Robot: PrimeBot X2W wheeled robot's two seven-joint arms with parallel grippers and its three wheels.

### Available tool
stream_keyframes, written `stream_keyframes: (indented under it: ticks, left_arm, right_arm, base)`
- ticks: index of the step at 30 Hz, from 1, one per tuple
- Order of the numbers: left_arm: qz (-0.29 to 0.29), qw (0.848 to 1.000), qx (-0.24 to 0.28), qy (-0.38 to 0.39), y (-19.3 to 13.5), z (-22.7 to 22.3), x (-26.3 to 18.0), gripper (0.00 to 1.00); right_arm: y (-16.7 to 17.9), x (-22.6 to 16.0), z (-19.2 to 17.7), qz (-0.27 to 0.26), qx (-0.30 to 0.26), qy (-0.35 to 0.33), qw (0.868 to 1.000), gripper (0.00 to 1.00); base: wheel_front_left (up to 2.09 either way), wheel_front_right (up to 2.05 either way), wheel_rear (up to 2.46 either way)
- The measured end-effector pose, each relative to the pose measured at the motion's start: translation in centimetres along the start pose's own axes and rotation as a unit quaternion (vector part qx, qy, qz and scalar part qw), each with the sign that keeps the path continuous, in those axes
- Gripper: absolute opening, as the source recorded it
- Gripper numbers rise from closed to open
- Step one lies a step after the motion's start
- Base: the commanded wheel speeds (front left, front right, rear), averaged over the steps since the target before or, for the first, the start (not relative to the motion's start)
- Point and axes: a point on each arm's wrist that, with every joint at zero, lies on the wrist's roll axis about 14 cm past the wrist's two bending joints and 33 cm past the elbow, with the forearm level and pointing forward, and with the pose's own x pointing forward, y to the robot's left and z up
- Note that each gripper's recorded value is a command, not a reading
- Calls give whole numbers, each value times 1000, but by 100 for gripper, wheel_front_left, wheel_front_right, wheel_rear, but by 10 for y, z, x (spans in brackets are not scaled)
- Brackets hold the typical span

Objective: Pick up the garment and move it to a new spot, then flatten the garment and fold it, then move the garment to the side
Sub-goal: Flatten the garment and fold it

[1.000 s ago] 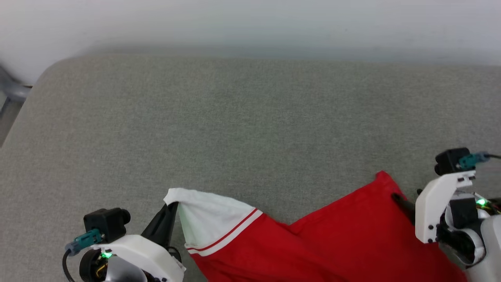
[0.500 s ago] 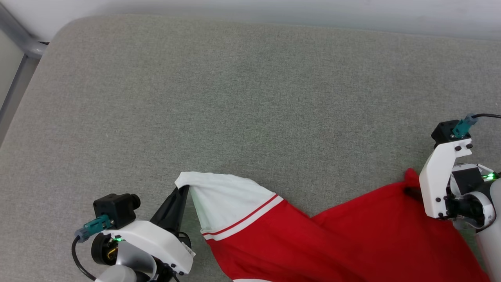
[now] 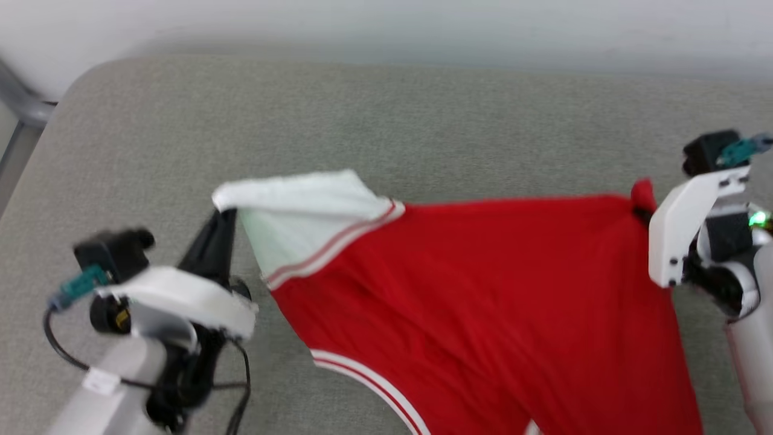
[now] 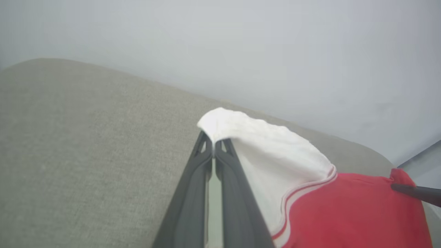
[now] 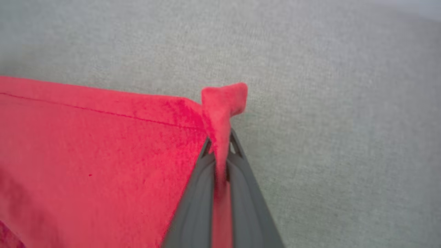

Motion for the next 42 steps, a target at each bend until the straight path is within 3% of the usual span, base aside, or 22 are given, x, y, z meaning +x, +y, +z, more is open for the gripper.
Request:
stream_keyframes:
  ticks: [3, 7, 15, 27, 34, 37, 42]
  left_arm:
    - [-23, 999, 10, -42, -12, 33, 22, 0]
    - [-57, 994, 34, -91, -31, 80, 57, 0]
    - [-86, 979, 52, -175, -51, 158, 119, 0]
    - [-96, 955, 85, -269, -66, 254, 194, 0]
    - [-80, 961, 87, -250, -47, 234, 240, 0]
    - [-69, 970, 81, -220, -33, 204, 259, 0]
    - [-51, 983, 64, -166, -6, 153, 276, 0]
  right_arm:
    - [-11, -13, 36, -22, 5, -72, 997, 0]
    - [-24, -33, 92, -48, 4, -172, 984, 0]
    - [-41, -62, 190, -72, 29, -323, 943, 0]
    - [-63, -87, 304, -85, 40, -458, 884, 0]
    - [-70, -38, 312, -79, 48, -447, 890, 0]
    - [-72, -5, 303, -75, 53, -428, 899, 0]
    - [-69, 54, 270, -59, 63, -366, 927, 0]
  base:
    - [0, 0, 0]
    - [0, 0, 0]
    - [0, 0, 0]
    - [0, 0, 0]
    - [0, 0, 0]
    - [0, 0, 0]
    - [0, 0, 0]
